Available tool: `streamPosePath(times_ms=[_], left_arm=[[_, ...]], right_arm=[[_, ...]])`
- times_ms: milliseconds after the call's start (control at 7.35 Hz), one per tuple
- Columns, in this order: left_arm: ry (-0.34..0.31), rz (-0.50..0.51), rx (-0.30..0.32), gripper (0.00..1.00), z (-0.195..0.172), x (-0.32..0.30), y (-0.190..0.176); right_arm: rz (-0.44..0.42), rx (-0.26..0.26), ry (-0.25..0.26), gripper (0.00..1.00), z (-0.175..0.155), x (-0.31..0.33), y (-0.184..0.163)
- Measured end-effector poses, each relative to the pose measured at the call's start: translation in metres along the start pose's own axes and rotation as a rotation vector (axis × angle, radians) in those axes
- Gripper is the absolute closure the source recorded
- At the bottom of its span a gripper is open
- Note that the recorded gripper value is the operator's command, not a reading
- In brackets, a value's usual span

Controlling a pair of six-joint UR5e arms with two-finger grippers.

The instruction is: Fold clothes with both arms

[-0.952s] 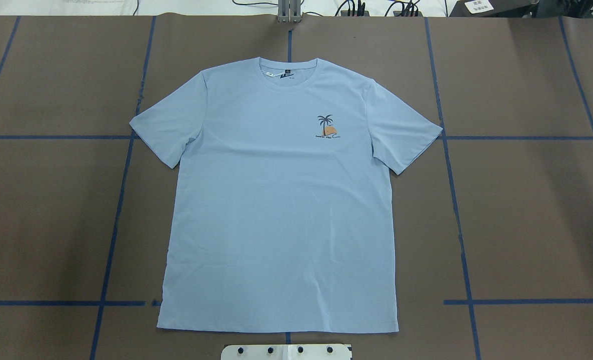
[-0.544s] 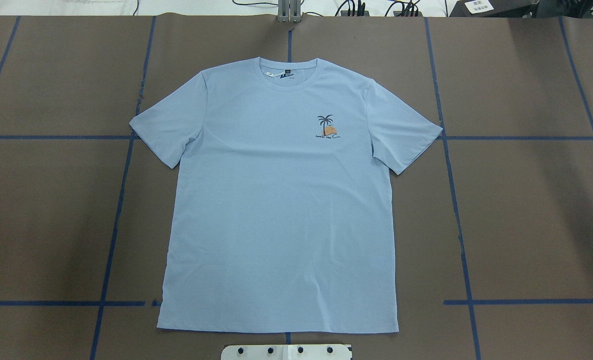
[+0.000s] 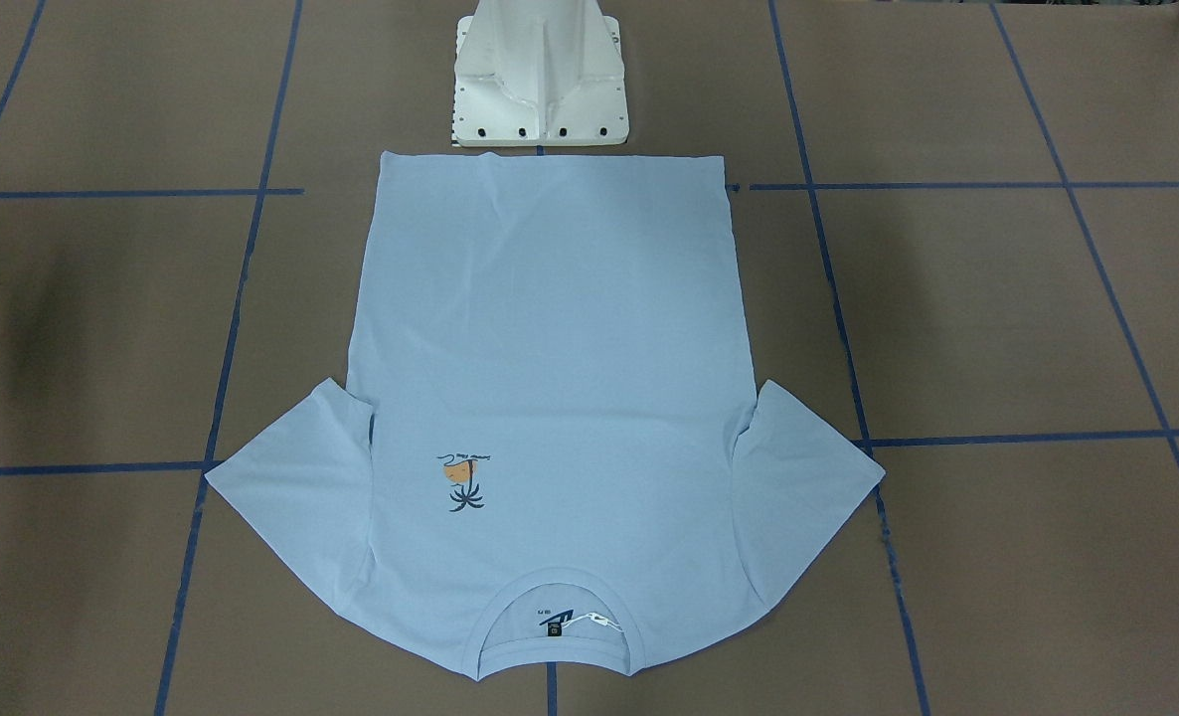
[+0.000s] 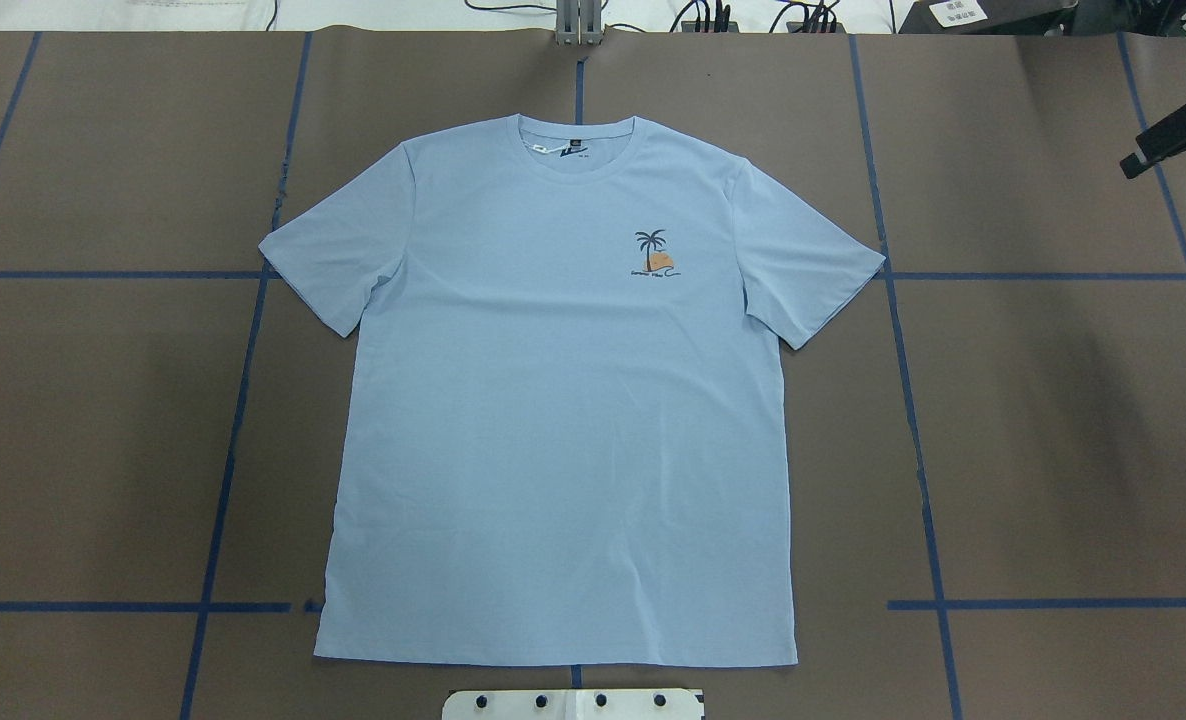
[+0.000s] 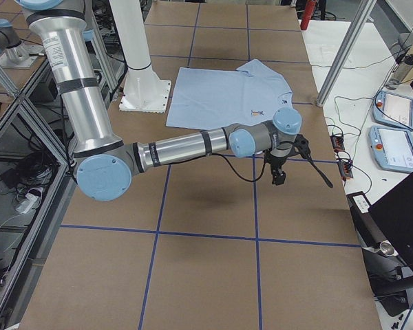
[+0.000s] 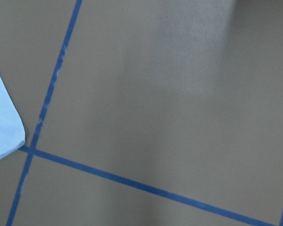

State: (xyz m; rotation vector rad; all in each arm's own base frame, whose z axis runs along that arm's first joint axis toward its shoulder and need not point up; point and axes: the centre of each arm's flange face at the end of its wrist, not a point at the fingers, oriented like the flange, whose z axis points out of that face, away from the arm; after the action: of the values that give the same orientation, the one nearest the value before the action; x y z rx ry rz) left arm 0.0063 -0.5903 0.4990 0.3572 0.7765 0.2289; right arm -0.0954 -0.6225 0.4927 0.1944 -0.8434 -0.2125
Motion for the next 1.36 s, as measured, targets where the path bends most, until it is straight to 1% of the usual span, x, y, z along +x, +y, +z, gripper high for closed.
streamPosePath(times_ms=[136, 272, 408, 544, 680, 816, 952, 1224, 1360], left_arm=[[0.014, 0.023, 0.006, 0.0, 0.006, 0.016, -0.008], [0.02, 0.035, 0.014, 0.0, 0.01, 0.022, -0.012], [0.024, 0.034, 0.019, 0.0, 0.013, 0.025, -0.014], [0.028, 0.015, 0.017, 0.0, 0.017, 0.028, -0.014], [0.031, -0.004, 0.012, 0.0, 0.02, 0.03, -0.014], [0.033, -0.015, 0.007, 0.0, 0.023, 0.03, -0.013], [0.033, -0.018, 0.007, 0.0, 0.024, 0.03, -0.012], [0.034, -0.018, 0.007, 0.0, 0.024, 0.03, -0.012], [0.034, -0.015, 0.01, 0.0, 0.026, 0.029, -0.012]], right_arm=[[-0.034, 0.031, -0.003, 0.0, 0.022, -0.033, -0.015], [-0.079, 0.081, -0.004, 0.0, 0.053, -0.057, -0.021], [-0.075, 0.134, -0.02, 0.0, 0.086, -0.076, -0.018], [-0.049, 0.172, -0.046, 0.0, 0.113, -0.096, -0.013], [-0.027, 0.188, -0.065, 0.0, 0.135, -0.117, -0.007], [-0.021, 0.179, -0.072, 0.0, 0.154, -0.138, -0.002], [-0.013, 0.158, -0.066, 0.0, 0.165, -0.155, -0.001], [0.004, 0.108, -0.041, 0.02, 0.18, -0.177, -0.004], [-0.001, 0.103, -0.027, 0.1, 0.187, -0.187, -0.003]])
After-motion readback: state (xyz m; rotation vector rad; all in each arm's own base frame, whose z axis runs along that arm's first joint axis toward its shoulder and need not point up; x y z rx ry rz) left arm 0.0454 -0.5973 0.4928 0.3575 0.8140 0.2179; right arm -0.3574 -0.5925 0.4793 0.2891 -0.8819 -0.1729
